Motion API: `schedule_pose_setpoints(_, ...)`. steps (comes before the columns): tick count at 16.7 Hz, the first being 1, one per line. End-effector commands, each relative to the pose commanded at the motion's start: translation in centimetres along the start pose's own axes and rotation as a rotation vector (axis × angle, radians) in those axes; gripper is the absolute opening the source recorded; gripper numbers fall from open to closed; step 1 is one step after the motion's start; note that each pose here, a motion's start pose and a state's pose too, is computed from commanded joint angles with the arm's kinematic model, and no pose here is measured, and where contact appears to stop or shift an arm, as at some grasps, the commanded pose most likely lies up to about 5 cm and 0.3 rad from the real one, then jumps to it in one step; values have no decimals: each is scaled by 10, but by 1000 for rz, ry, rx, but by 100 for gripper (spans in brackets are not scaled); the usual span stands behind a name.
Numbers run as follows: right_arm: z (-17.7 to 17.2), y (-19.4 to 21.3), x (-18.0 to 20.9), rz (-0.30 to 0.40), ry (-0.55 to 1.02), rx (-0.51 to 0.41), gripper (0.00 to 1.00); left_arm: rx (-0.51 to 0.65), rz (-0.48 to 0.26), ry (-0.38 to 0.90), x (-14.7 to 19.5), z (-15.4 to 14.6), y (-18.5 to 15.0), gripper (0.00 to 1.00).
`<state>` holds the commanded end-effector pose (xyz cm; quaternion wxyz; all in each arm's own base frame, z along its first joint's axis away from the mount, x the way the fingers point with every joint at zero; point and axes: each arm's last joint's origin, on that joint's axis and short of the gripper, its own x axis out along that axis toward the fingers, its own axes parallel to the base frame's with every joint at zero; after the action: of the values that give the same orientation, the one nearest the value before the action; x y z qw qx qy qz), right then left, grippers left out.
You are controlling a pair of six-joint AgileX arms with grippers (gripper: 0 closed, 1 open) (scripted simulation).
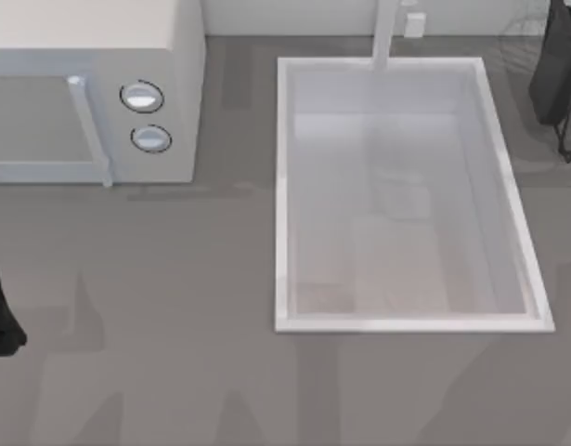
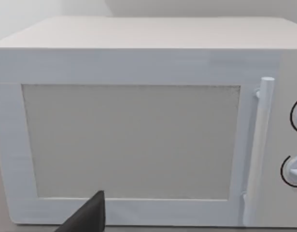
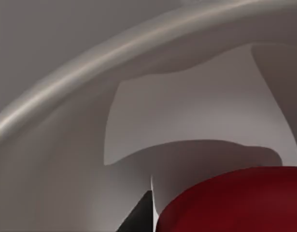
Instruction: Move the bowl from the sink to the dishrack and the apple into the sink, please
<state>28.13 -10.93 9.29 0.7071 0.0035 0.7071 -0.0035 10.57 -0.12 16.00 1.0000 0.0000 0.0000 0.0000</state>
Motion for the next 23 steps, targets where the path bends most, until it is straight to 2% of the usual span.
schedule_pose_setpoints(9, 0, 0, 0, 0, 0, 0, 2, 0, 0, 0, 0, 0, 0, 100)
schedule_pose_setpoints(17, 0, 0, 0, 0, 0, 0, 0, 0, 0, 0, 0, 0, 0, 100)
schedule_pose_setpoints(18, 11, -2, -32, -36, -97, 9, 0, 0, 0, 0, 0, 0, 0, 100)
schedule_pose_setpoints(23, 16, -5, -60, -38, -98, 12, 0, 0, 0, 0, 0, 0, 0, 100)
